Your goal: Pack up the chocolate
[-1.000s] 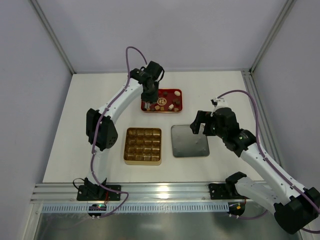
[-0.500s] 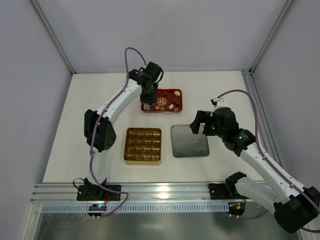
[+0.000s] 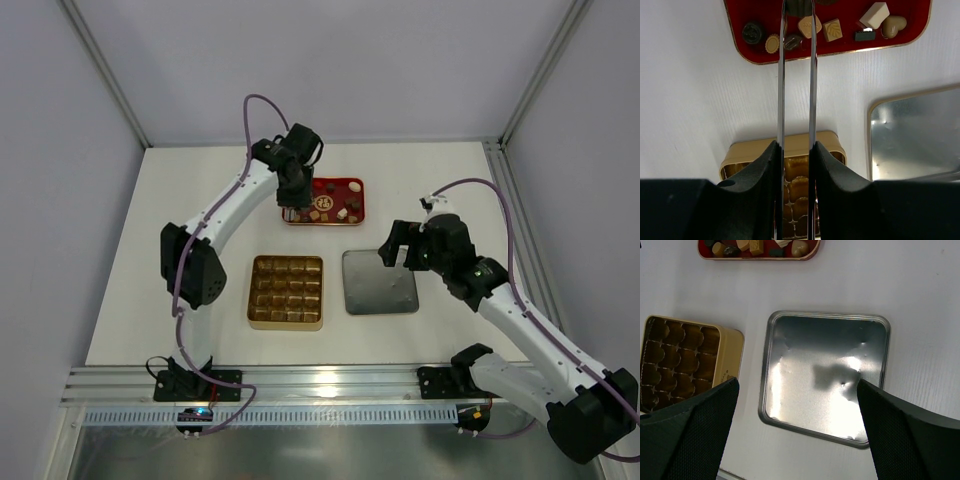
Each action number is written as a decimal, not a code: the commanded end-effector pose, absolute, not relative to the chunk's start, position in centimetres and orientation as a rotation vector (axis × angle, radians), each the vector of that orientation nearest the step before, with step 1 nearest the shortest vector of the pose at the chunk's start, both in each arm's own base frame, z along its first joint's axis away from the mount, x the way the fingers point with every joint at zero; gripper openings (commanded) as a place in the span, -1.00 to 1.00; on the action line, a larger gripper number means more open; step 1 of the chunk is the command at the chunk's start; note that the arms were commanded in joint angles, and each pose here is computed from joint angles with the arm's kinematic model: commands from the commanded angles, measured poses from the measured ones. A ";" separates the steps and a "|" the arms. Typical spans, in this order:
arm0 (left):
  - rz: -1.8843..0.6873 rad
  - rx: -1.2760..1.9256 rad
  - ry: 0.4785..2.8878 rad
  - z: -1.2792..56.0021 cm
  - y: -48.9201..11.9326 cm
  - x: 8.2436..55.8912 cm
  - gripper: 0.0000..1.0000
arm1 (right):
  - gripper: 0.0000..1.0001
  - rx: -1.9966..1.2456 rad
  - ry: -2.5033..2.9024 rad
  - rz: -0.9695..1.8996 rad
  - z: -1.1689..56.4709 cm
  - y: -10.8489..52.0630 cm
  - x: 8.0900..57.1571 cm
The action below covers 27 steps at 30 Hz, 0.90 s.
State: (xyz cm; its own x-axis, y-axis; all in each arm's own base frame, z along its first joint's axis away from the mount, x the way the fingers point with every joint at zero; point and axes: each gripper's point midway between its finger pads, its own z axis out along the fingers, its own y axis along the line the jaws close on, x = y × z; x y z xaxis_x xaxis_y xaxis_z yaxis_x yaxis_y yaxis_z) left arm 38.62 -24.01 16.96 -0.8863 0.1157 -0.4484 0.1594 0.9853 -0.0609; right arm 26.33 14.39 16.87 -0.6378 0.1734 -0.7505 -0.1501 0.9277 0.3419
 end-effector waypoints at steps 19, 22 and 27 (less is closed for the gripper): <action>-0.211 0.170 2.612 21.6 -21.8 34.0 -0.42 | 0.99 0.023 2.204 0.519 16.7 15.5 27.2; -0.216 0.159 2.614 22.1 -20.9 32.5 -0.42 | 0.99 0.020 2.212 0.521 16.4 15.6 27.3; -0.218 0.135 2.611 22.5 -19.3 30.0 -0.42 | 1.00 0.020 2.219 0.522 16.2 15.9 27.6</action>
State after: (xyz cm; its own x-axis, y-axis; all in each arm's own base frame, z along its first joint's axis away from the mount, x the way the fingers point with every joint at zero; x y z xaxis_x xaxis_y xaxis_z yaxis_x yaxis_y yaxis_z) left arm 31.36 -19.83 21.11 -0.8750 0.0764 -0.4780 0.1439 0.9839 -0.1060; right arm 26.85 15.17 15.42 -0.6735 0.1715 -0.7190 -0.1427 0.9242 0.3542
